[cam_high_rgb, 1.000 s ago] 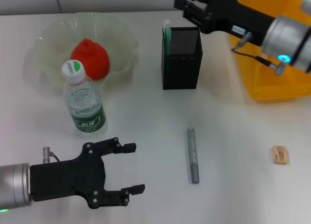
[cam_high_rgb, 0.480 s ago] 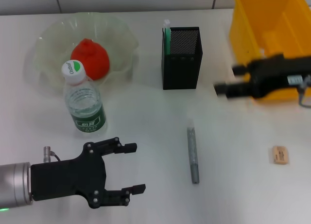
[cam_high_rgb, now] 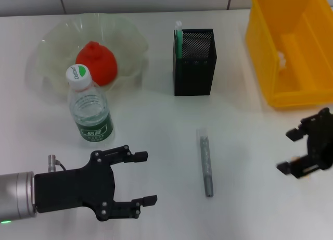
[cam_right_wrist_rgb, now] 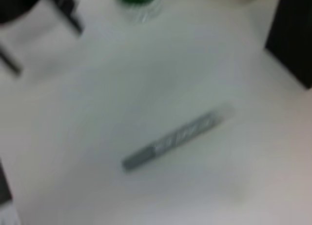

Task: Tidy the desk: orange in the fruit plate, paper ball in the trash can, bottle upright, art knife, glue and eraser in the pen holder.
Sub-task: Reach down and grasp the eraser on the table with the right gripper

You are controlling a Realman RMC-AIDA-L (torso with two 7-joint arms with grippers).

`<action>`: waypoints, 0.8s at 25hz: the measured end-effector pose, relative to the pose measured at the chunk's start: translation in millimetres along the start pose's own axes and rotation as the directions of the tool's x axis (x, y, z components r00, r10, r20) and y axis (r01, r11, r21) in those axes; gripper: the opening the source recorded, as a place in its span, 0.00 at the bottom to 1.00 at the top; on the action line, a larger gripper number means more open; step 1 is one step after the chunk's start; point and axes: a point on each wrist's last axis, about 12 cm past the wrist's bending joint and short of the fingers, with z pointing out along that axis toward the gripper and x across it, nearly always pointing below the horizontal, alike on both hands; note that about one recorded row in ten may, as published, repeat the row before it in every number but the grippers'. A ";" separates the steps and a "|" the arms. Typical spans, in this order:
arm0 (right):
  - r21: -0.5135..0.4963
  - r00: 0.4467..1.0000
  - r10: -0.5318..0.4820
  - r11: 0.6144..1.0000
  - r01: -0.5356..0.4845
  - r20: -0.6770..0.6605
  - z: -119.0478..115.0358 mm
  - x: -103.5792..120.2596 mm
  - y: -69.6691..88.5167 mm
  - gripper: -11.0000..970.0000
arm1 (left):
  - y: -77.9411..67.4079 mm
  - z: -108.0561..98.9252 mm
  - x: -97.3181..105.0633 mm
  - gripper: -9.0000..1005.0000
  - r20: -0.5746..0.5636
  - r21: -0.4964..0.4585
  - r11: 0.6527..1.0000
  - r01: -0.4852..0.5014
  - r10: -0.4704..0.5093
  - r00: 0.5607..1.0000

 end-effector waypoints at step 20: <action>0.040 0.991 -0.025 0.999 0.030 -0.134 27.6 14.0 -21.3 0.80 | 0.0 1.4 1.0 0.81 0.000 0.000 1.000 0.019 -0.019 1.000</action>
